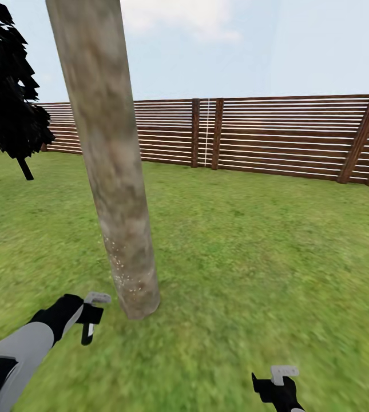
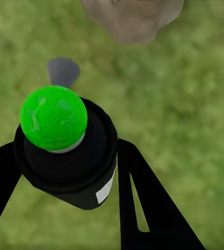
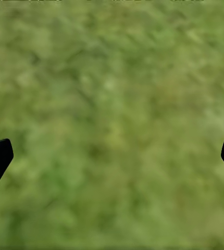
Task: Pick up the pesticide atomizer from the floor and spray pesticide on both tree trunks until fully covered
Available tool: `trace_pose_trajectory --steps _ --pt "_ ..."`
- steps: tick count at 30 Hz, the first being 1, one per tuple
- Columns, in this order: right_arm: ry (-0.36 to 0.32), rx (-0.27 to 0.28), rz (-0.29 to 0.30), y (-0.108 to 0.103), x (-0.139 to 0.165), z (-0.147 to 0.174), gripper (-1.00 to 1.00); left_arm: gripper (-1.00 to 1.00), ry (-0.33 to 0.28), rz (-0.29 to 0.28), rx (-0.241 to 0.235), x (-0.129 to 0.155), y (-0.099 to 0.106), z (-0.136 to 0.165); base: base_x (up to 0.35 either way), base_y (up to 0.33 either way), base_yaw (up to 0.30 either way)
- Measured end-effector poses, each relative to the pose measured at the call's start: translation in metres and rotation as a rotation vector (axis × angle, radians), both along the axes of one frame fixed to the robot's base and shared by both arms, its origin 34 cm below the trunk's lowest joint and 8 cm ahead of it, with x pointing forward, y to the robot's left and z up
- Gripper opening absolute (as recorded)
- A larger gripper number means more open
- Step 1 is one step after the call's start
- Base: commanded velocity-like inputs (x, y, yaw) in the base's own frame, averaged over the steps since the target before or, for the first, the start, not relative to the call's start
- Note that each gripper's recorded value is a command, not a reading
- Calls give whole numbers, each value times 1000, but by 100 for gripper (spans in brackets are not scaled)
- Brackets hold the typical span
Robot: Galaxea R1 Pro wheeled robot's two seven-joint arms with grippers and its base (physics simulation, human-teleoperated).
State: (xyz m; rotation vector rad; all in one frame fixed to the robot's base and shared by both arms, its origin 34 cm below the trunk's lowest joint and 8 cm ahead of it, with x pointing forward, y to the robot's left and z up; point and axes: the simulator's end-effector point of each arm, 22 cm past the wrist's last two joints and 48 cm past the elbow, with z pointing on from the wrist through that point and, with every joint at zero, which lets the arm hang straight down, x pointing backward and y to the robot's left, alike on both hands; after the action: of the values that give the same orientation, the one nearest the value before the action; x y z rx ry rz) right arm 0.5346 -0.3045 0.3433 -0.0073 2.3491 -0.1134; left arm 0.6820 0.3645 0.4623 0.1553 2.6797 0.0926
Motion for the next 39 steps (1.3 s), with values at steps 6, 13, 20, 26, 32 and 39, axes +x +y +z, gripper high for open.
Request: trace_pose_trajectory --steps 6,13,20,26,32,39 --pt "2 -1 -4 -1 -1 0 100 -100 26 63 -90 -20 -15 -21 254 7 0" --pt "2 -2 -5 -2 -1 0 100 -100 26 106 -18 -26 3 -25 199 177 0" --pt "3 -2 -5 -1 -1 -1 100 -100 -106 46 21 17 9 13 4 6 0" --pt "3 -2 -5 -2 -1 -1 100 -100 -122 -9 104 41 22 53 0 0 0" --pt "3 -2 -4 -2 -1 -1 100 -100 -159 -19 77 59 33 105 0 0 0" --pt "3 -2 -4 -1 -1 -1 100 -100 -196 11 83 79 50 148 0 0 0"
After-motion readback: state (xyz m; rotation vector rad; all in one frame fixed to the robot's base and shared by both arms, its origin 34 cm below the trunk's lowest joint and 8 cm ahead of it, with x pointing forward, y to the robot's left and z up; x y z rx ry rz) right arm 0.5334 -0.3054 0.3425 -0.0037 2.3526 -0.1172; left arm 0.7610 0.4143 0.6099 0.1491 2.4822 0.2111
